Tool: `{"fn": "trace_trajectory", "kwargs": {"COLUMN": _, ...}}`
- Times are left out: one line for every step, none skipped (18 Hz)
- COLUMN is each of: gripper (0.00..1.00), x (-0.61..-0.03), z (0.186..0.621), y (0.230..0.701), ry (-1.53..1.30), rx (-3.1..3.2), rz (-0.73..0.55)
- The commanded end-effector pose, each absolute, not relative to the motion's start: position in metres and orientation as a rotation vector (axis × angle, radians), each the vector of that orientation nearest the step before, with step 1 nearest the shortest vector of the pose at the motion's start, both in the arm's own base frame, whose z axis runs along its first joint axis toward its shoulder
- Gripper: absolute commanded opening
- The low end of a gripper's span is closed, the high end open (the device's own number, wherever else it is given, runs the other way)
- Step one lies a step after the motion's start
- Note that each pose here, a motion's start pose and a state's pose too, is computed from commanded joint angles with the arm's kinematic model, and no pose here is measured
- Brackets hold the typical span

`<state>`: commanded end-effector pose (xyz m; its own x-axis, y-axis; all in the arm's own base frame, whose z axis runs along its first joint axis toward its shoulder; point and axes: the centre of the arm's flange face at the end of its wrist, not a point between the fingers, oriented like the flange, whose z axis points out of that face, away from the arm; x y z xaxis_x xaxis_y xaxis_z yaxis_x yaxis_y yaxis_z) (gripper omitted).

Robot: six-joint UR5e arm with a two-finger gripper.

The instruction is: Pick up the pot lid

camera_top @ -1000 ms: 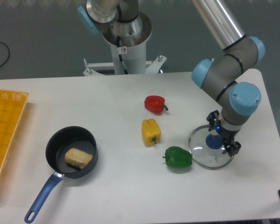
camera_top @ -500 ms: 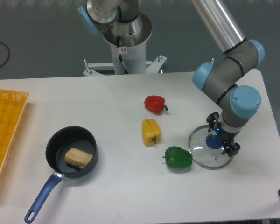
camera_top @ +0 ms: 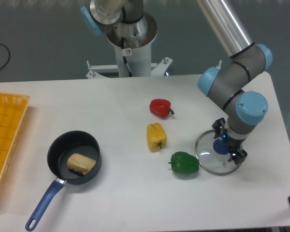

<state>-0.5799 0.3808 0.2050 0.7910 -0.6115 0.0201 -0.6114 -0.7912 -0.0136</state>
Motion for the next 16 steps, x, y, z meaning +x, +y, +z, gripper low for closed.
{"fn": "trace_trajectory", "kwargs": {"gripper": 1.00, "x": -0.5799, "z": 0.2050, "y": 0.3808, "ry": 1.013, "rx": -2.967, "rz": -0.037}}
{"fn": "trace_trajectory", "kwargs": {"gripper": 1.00, "x": -0.5799, "z": 0.2039, "y": 0.3808, "ry": 1.017, "rx": -2.965, "rz": -0.039}}
{"fn": "trace_trajectory", "kwargs": {"gripper": 0.98, "x": -0.5802, "z": 0.2020, "y": 0.3809, "ry": 1.017, "rx": -2.965, "rz": -0.041}}
{"fn": "trace_trajectory", "kwargs": {"gripper": 0.94, "x": -0.5802, "z": 0.2010, "y": 0.3809, "ry": 1.020, "rx": -2.965, "rz": -0.044}}
{"fn": "trace_trajectory", "kwargs": {"gripper": 0.90, "x": -0.5802, "z": 0.2009, "y": 0.3809, "ry": 1.020, "rx": -2.965, "rz": -0.044}}
{"fn": "trace_trajectory", "kwargs": {"gripper": 0.88, "x": -0.5804, "z": 0.2011, "y": 0.3810, "ry": 1.022, "rx": -2.964, "rz": -0.041}}
{"fn": "trace_trajectory", "kwargs": {"gripper": 0.87, "x": -0.5804, "z": 0.2001, "y": 0.3810, "ry": 1.024, "rx": -2.963, "rz": -0.044}}
{"fn": "trace_trajectory", "kwargs": {"gripper": 0.84, "x": -0.5807, "z": 0.2003, "y": 0.3811, "ry": 1.024, "rx": -2.963, "rz": -0.039}}
{"fn": "trace_trajectory", "kwargs": {"gripper": 0.82, "x": -0.5812, "z": 0.2008, "y": 0.3813, "ry": 1.024, "rx": -2.963, "rz": -0.032}}
{"fn": "trace_trajectory", "kwargs": {"gripper": 0.81, "x": -0.5814, "z": 0.1999, "y": 0.3814, "ry": 1.024, "rx": -2.963, "rz": -0.032}}
{"fn": "trace_trajectory", "kwargs": {"gripper": 0.80, "x": -0.5805, "z": 0.1994, "y": 0.3821, "ry": 1.026, "rx": -2.962, "rz": -0.032}}
{"fn": "trace_trajectory", "kwargs": {"gripper": 0.78, "x": -0.5805, "z": 0.1994, "y": 0.3822, "ry": 1.027, "rx": -2.962, "rz": -0.032}}
{"fn": "trace_trajectory", "kwargs": {"gripper": 0.78, "x": -0.5812, "z": 0.1995, "y": 0.3813, "ry": 1.024, "rx": -2.963, "rz": -0.029}}
{"fn": "trace_trajectory", "kwargs": {"gripper": 0.78, "x": -0.5805, "z": 0.1994, "y": 0.3821, "ry": 1.024, "rx": -2.963, "rz": -0.032}}
{"fn": "trace_trajectory", "kwargs": {"gripper": 0.78, "x": -0.5806, "z": 0.1995, "y": 0.3822, "ry": 1.022, "rx": -2.964, "rz": -0.030}}
{"fn": "trace_trajectory", "kwargs": {"gripper": 0.78, "x": -0.5805, "z": 0.1994, "y": 0.3820, "ry": 1.020, "rx": -2.966, "rz": -0.032}}
